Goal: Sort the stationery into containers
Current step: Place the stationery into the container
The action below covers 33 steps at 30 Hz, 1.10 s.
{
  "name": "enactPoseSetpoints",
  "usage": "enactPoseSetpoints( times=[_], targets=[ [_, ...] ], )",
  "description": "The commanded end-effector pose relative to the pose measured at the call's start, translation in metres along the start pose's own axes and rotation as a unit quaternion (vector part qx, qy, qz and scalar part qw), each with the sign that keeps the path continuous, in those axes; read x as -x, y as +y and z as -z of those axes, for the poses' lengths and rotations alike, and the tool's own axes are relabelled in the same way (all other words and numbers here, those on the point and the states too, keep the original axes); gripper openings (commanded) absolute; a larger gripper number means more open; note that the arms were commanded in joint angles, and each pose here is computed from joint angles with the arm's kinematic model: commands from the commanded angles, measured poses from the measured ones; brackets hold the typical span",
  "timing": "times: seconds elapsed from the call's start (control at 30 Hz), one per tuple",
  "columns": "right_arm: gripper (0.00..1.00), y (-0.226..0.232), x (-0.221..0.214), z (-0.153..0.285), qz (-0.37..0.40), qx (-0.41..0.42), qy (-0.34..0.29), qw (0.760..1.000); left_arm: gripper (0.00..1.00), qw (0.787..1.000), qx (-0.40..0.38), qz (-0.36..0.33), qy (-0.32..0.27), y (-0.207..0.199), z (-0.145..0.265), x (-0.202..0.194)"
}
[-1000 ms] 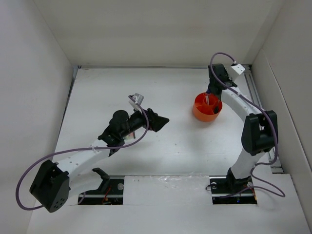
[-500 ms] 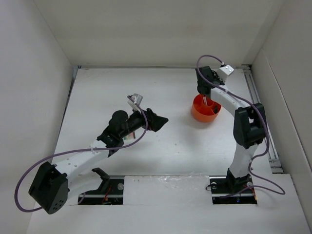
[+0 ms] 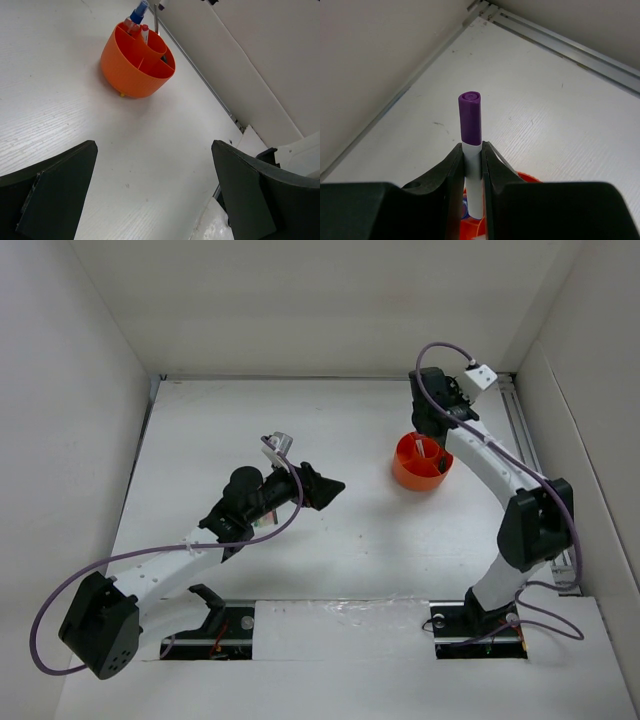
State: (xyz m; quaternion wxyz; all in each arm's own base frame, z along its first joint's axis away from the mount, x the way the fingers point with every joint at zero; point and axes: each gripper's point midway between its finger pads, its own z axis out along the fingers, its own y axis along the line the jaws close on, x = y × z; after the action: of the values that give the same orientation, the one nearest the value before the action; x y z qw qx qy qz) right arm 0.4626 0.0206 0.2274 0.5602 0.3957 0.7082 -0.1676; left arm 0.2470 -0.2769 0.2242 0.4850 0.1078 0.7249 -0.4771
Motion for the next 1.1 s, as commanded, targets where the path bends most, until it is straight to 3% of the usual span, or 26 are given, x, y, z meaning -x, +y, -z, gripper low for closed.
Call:
enactPoseSetpoints(
  times=[0.0,0.33,0.67,0.73,0.77,0.87,1.07],
  targets=[
    [0.00,0.000,0.011,0.025,-0.007,0.020,-0.010,1.000,0.99,1.000,-0.019,-0.005,-0.015,-0.009,0.002,0.008],
    [0.00,-0.008,-0.042,0.018,0.056,-0.006,0.014,0.998,0.99,1.000,-0.019,-0.005,-0.015,-0.009,0.002,0.008],
    [0.02,-0.013,-0.062,0.021,0.079,-0.025,0.014,0.996,0.99,1.000,-0.016,0.001,-0.011,-0.007,0.000,0.005],
    [0.11,-0.010,-0.061,0.026,0.072,-0.022,0.010,0.997,0.99,1.000,-0.020,0.001,-0.009,-0.009,0.000,0.004],
    [0.25,-0.006,-0.057,0.030,0.070,-0.021,0.000,0.997,0.99,1.000,-0.022,0.000,-0.012,-0.010,0.000,0.006],
    [0.45,-0.004,-0.051,0.034,0.069,-0.021,-0.004,0.997,0.99,1.000,-0.008,0.003,-0.010,-0.003,-0.001,0.003],
    [0.63,-0.001,-0.025,0.051,0.040,-0.003,-0.014,0.999,0.99,0.997,0.077,0.022,-0.018,0.028,0.000,0.003]
  ],
)
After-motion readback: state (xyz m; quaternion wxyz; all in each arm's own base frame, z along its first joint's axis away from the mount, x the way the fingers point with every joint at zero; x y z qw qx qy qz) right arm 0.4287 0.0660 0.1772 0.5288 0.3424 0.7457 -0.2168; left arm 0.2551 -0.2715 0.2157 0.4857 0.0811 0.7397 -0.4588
